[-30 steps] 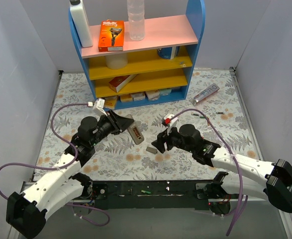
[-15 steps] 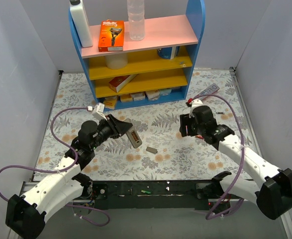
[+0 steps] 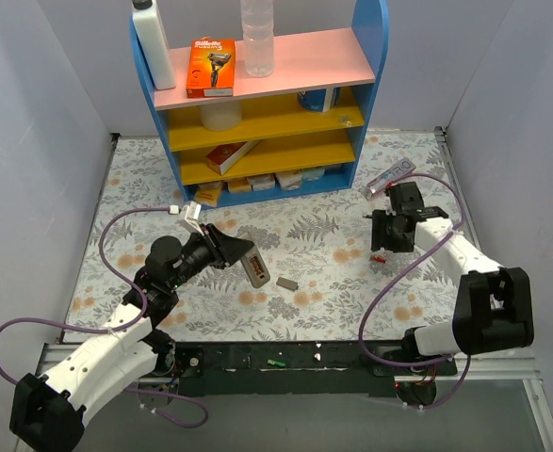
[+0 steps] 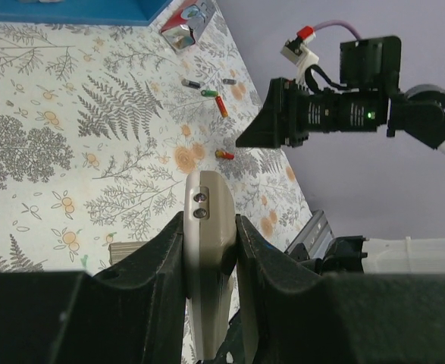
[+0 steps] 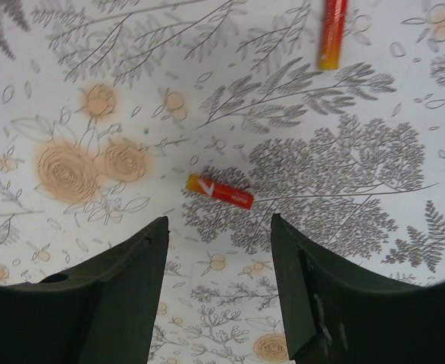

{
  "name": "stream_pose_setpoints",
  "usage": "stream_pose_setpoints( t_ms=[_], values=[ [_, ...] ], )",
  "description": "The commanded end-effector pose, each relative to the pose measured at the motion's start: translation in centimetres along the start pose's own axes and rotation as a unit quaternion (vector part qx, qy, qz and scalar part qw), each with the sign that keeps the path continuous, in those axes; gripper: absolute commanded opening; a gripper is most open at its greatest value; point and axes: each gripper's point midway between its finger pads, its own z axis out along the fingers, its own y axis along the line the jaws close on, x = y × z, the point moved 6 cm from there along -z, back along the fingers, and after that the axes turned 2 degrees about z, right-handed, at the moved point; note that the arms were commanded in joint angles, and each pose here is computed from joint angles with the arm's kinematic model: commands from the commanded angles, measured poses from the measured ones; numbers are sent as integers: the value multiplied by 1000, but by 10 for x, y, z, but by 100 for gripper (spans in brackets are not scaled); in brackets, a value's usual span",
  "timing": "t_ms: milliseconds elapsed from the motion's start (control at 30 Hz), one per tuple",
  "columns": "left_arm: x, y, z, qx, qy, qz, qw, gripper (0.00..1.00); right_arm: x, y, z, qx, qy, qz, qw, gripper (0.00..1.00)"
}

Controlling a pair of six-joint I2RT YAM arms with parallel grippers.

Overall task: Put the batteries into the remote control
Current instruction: Pick up the battery from the center of the board.

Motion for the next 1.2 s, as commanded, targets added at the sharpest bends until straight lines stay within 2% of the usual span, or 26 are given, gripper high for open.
stream_pose_setpoints(
  t_ms=[0,133,267,300,500,667,1167],
  values=[
    [2,-6,-5,38,-4,15,999,0,-35,-14,2,13,-28,38,999,62],
    [8,-5,-6,46,5,14,999,0,-59,-35,14,39,-18,62,997,53],
    [8,-5,-8,48,5,22,999,0,-78,-49,30,68,4,51,996,45],
    [8,-5,-8,47,6,26,999,0,-91,-50,28,66,-6,50,997,44],
    [7,-4,-7,41,6,34,999,0,-104,-55,48,58,31,44,997,32],
    [5,-5,-6,42,7,37,998,0,-101,-53,62,48,57,37,997,31],
    [4,-5,-4,39,11,35,999,0,-97,-67,82,56,83,23,995,31]
  ],
)
